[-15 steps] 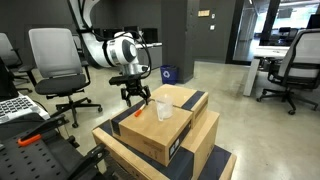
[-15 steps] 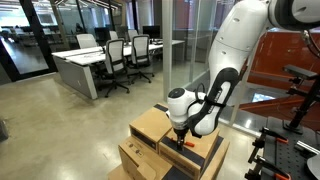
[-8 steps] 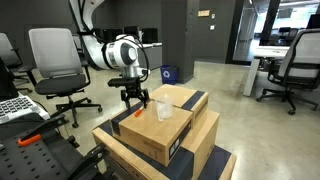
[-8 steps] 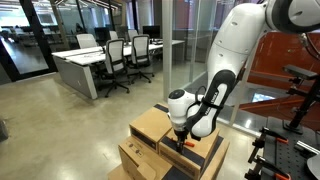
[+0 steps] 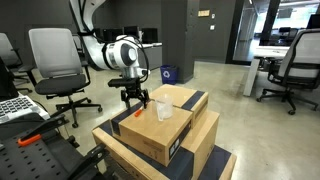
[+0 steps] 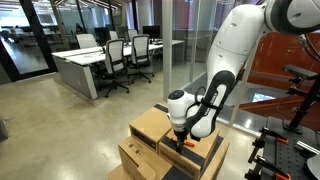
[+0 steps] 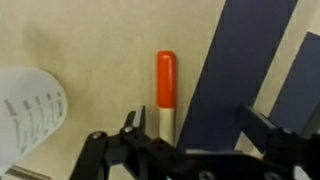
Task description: Put the marker inside the cup
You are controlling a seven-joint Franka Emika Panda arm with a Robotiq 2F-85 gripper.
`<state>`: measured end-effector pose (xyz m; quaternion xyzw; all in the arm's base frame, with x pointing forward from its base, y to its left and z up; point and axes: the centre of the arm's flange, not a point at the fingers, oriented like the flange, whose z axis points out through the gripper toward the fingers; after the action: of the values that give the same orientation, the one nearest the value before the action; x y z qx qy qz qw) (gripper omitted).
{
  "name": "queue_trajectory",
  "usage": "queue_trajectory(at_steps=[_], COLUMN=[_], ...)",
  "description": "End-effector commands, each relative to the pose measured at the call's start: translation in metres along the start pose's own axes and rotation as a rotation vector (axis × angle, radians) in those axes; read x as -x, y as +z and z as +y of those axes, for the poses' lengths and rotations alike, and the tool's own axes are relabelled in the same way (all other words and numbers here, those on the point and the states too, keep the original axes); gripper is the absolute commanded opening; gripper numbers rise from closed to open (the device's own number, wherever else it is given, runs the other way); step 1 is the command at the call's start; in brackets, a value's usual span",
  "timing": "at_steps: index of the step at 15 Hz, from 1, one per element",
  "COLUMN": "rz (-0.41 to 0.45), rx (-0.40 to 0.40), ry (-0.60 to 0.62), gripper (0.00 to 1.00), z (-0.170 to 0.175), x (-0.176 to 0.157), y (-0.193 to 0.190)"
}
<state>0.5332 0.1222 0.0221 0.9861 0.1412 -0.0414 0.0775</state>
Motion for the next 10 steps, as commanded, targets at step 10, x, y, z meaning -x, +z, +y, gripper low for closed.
queue_trajectory(at_steps=[10], rz=[0.002], rx=[-0.013], ry=[0.010], gripper=[1.00], z=[0.0010], x=[-0.0014], y=[0.0010])
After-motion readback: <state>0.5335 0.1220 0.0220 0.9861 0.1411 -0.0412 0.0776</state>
